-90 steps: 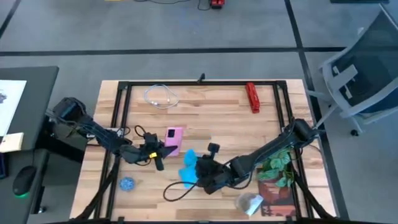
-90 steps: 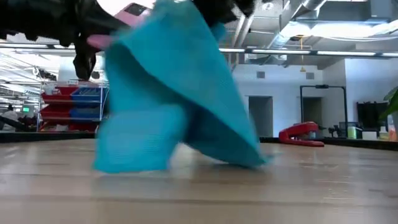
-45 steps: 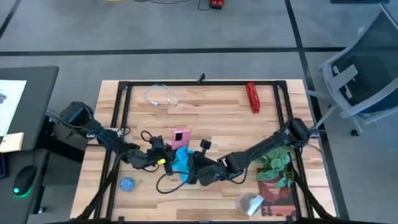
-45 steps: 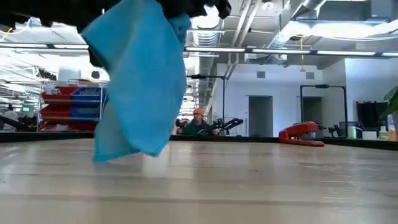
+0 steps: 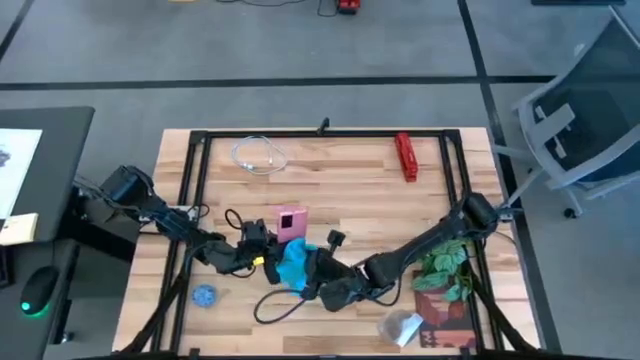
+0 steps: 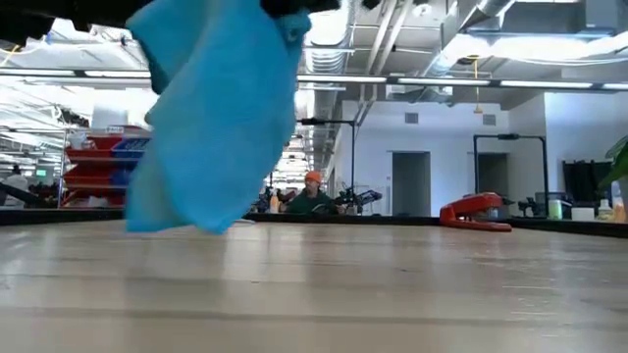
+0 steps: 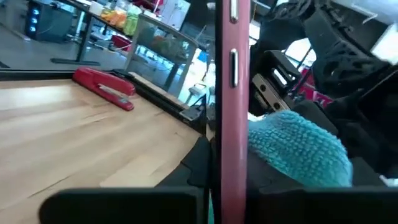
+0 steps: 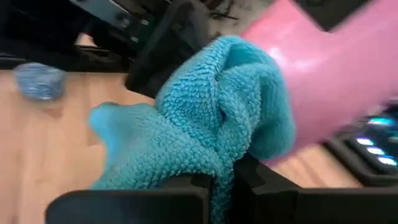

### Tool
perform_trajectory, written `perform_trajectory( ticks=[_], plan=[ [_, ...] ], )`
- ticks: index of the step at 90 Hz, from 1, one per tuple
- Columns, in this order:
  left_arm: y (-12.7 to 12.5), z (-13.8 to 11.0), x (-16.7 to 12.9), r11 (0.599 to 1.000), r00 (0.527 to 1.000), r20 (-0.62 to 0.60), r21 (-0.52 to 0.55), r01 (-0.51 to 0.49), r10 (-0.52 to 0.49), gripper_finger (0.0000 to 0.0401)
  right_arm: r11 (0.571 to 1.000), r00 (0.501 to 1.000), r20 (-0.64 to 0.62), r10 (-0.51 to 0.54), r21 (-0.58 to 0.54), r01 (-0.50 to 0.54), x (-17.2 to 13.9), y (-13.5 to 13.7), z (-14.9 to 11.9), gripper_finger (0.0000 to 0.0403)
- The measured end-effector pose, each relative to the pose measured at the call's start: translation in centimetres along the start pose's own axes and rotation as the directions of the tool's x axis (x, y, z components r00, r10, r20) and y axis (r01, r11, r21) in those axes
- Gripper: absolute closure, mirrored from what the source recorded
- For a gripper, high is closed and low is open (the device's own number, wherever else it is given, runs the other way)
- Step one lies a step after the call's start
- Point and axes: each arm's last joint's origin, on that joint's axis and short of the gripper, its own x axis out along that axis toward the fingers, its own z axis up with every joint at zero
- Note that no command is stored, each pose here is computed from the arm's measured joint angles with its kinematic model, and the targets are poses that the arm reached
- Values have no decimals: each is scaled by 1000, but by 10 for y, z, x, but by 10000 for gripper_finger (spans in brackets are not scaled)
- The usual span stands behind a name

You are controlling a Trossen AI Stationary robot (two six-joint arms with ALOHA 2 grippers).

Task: Apply microfiber cloth
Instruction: Wipe the back and front of the cellphone with the blue microfiber cloth

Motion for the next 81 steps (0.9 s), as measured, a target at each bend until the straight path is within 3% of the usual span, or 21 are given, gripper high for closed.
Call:
perform_trajectory(
  ticks=[15, 34, 59, 69, 81],
  plan=[
    [-4, 1, -2, 999, 999, -9, -11, 47, -48, 391, 995, 995, 11, -103, 15, 103, -11, -8, 2, 401],
    [-5, 3, -2, 999, 999, 14, 6, 49, -49, 391, 999, 1000, -2, -5, 42, 5, -4, 1, -2, 401],
    [-2, 2, -2, 999, 1000, 18, 43, -3, 2, 391, 1000, 1000, -14, 23, -15, -23, -19, 6, -6, 401],
    [-1, 1, -2, 998, 1000, 15, 57, -20, 19, 391, 982, 982, -103, 156, -90, -165, -26, 9, -15, 401],
    [0, 1, -2, 997, 999, 20, 67, -33, 32, 391, 939, 902, -333, 277, -107, -327, -21, 2, -35, 400]
  ],
)
